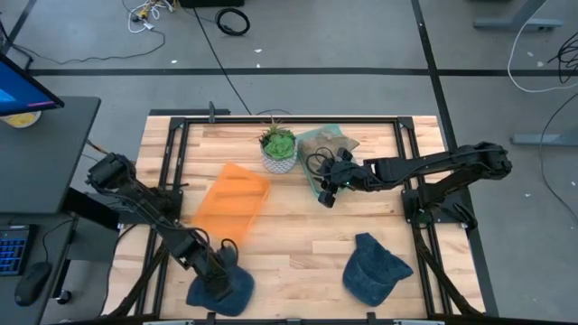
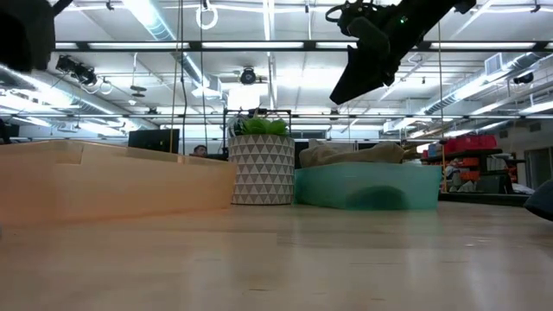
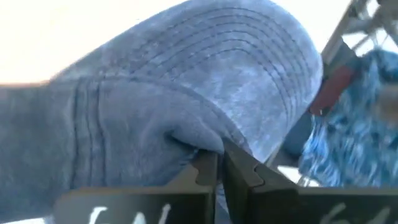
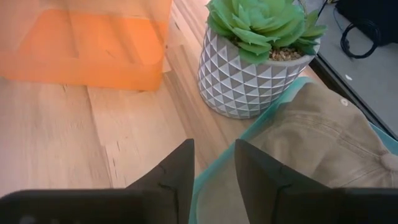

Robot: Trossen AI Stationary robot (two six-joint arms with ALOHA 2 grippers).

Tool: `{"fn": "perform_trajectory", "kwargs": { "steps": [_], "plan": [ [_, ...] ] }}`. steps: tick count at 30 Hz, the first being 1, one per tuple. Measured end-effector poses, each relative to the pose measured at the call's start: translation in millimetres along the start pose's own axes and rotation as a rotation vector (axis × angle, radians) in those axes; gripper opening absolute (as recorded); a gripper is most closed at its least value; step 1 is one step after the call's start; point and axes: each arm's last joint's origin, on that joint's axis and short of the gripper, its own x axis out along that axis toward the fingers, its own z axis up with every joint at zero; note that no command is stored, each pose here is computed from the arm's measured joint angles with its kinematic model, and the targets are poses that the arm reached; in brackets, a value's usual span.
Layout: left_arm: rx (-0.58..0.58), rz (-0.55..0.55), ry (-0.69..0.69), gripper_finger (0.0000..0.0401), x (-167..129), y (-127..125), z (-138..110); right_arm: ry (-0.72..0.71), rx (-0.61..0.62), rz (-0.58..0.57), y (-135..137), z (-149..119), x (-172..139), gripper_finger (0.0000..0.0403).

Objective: Pick & Place hat
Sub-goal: Put the left blue cap into the orange bin

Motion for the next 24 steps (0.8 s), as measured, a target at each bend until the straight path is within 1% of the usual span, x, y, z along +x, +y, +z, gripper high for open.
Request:
{"fn": "perform_trajectory", "kwargs": {
  "steps": [5, 8, 11, 13, 15, 18, 20, 24],
  "plan": [
    [0.12, -0.055, -0.007, 0.0006, -11.4, -23.5, 2.9, 0.004, -0.002, -0.001, 0.0, -0.5, 0.0, 0.0116],
    [0.181, -0.02, -0.026, 0.0005, -23.4, -36.5, 5.0, 0.014, -0.006, -0.003, -0.3, -1.5, 0.0, 0.0116],
    [0.244, 0.076, -0.032, 0.0004, -40.3, -46.1, 6.6, 0.021, -0.009, -0.005, -0.4, -2.1, -0.1, 0.0115],
    [0.287, 0.169, -0.034, 0.0003, -54.2, -49.8, 7.2, 0.02, -0.009, -0.004, -0.4, -2.1, -0.1, 0.0115],
    [0.355, 0.252, -0.045, 0.0003, -68.3, -53.4, 8.2, 0.021, -0.009, -0.004, -0.3, -2.1, -0.1, 0.0115],
    [0.49, 0.36, -0.047, 0.0004, -87.7, -57.0, 9.2, 0.021, -0.009, -0.004, -0.3, -2.1, -0.1, 0.0115],
    [0.579, 0.411, -0.046, 0.0004, -97.5, -58.8, 9.9, 0.021, -0.009, -0.004, -0.4, -2.1, -0.1, 0.0115],
    [0.82, 0.525, -0.008, 0.0004, -109.7, -56.2, 11.1, 0.021, -0.009, -0.004, -0.3, -2.1, -0.1, 0.0114]
  ]
}}
